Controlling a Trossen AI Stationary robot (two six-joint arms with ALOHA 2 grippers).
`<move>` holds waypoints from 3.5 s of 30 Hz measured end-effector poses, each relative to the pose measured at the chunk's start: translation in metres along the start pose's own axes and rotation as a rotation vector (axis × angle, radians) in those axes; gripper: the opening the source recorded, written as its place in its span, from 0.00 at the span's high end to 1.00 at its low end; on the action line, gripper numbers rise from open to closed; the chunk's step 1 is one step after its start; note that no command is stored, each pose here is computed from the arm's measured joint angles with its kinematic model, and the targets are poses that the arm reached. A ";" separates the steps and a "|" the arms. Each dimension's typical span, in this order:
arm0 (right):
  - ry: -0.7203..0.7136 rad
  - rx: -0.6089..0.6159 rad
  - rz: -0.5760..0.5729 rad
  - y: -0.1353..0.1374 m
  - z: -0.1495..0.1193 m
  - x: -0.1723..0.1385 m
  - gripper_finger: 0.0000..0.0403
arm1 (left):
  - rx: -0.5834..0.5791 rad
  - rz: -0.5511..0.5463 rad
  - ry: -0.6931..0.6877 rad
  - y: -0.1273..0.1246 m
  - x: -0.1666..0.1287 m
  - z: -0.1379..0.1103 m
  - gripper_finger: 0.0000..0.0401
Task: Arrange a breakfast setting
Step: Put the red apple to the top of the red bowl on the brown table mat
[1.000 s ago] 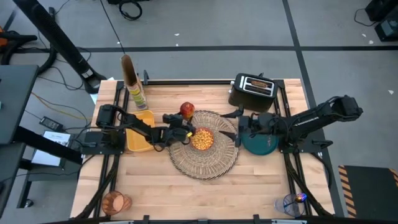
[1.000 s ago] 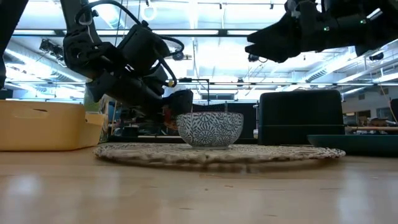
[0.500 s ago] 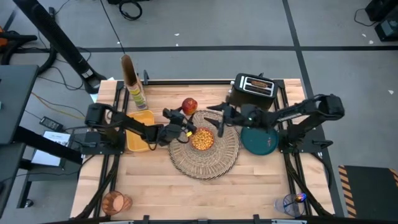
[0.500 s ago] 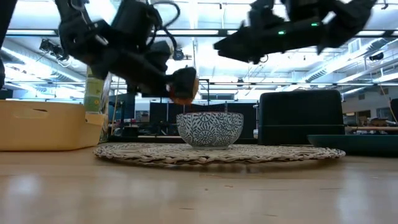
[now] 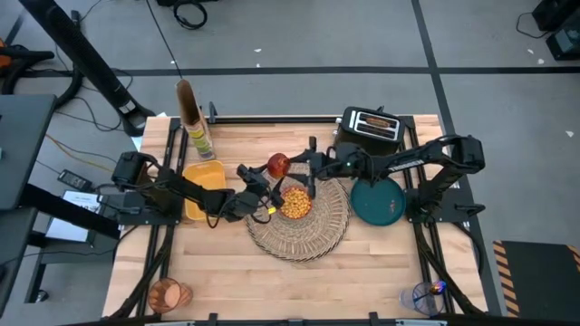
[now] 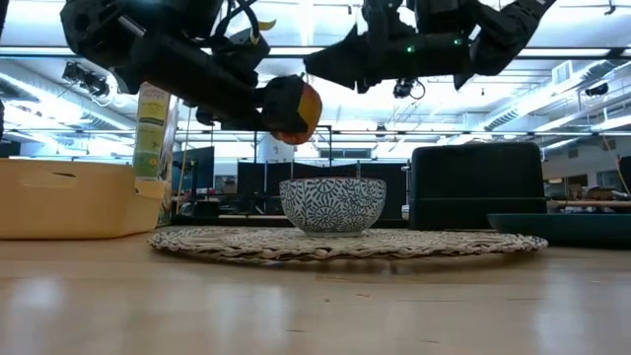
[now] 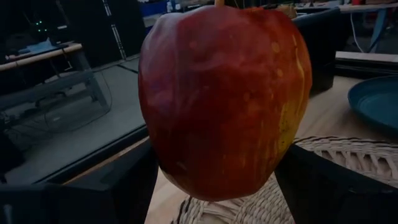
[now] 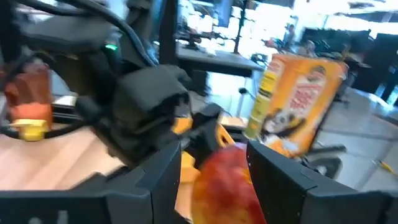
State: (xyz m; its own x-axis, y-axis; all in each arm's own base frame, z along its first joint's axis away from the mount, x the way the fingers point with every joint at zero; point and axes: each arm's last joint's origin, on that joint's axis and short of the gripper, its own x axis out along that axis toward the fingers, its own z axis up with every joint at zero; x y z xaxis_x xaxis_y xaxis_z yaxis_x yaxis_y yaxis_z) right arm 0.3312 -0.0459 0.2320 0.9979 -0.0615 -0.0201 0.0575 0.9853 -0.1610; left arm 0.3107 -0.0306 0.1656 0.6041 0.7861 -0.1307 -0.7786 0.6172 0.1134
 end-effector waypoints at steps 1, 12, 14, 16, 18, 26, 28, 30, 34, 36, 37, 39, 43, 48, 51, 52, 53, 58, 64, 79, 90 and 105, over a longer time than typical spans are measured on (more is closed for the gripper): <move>0.006 0.011 -0.014 -0.002 -0.001 0.000 0.53 | -0.002 -0.001 -0.002 0.000 0.000 0.000 0.26; -0.009 0.031 0.007 -0.010 -0.009 0.003 0.55 | 0.033 -0.022 -0.010 -0.002 -0.003 0.001 0.26; -0.013 0.025 0.002 -0.010 -0.010 0.004 0.55 | 0.043 -0.028 -0.012 -0.002 -0.003 0.002 0.26; -0.020 0.023 0.003 -0.010 -0.010 0.004 0.56 | 0.051 -0.034 -0.011 -0.003 -0.003 0.002 0.26; -0.024 0.013 -0.001 -0.010 -0.009 0.004 0.57 | 0.051 -0.036 -0.014 -0.003 -0.003 0.002 0.26; -0.050 0.005 -0.003 -0.011 -0.007 0.004 0.69 | 0.074 -0.058 -0.012 -0.003 -0.002 0.002 0.26; -0.051 0.005 0.000 -0.011 -0.007 0.004 0.72 | 0.070 -0.059 -0.014 -0.003 -0.002 0.003 0.26; -0.046 0.005 0.006 -0.010 -0.007 0.004 0.76 | 0.070 -0.060 -0.014 -0.003 -0.002 0.003 0.26; -0.045 0.003 0.005 -0.010 -0.007 0.004 0.85 | 0.069 -0.060 -0.015 -0.003 -0.002 0.003 0.26; -0.045 0.001 0.005 -0.010 -0.007 0.004 0.91 | 0.071 -0.060 -0.015 -0.003 -0.002 0.003 0.26; -0.045 0.000 0.006 -0.010 -0.007 0.004 0.93 | 0.072 -0.060 -0.015 -0.003 -0.002 0.003 0.26; -0.045 -0.002 0.005 -0.010 -0.007 0.004 0.95 | 0.074 -0.060 -0.015 -0.003 -0.002 0.003 0.26; -0.042 0.002 0.005 -0.010 -0.008 0.004 0.95 | 0.075 -0.060 -0.014 -0.003 -0.002 0.003 0.26; -0.041 0.006 0.002 -0.010 -0.008 0.004 0.95 | 0.075 -0.061 -0.014 -0.003 -0.002 0.003 0.22; -0.036 0.007 -0.007 -0.011 -0.008 0.004 0.95 | 0.089 -0.065 -0.007 -0.003 -0.003 0.003 0.21; -0.031 0.009 -0.010 -0.012 -0.009 0.004 0.95 | 0.095 -0.065 -0.002 -0.003 -0.003 0.003 0.21; -0.024 0.013 -0.013 -0.013 -0.009 0.004 0.95 | 0.110 -0.067 0.007 -0.002 -0.004 0.003 0.21; 0.038 0.042 -0.031 -0.017 -0.018 0.004 0.95 | 0.161 -0.070 0.081 0.007 -0.012 0.004 0.21; 0.036 0.060 -0.044 -0.018 -0.022 0.006 0.95 | 0.125 -0.119 0.149 0.017 -0.018 0.010 0.21; 0.139 0.139 -0.055 -0.023 -0.069 0.030 0.95 | 0.192 -0.204 0.222 0.034 -0.044 0.025 0.21; 0.207 0.175 -0.035 -0.032 -0.087 0.058 0.93 | 0.148 -0.275 0.183 0.045 -0.069 0.045 0.21; 0.246 0.153 -0.029 -0.032 -0.089 0.058 0.90 | 0.126 -0.273 0.188 0.045 -0.069 0.045 0.21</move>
State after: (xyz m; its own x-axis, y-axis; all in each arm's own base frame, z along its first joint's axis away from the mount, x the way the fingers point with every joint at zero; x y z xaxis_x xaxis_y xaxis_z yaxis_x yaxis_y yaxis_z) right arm 0.3848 -0.0955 0.1478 0.9595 -0.1085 -0.2598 0.1084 0.9940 -0.0148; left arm 0.2419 -0.0558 0.2236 0.7361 0.5792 -0.3503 -0.5588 0.8120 0.1685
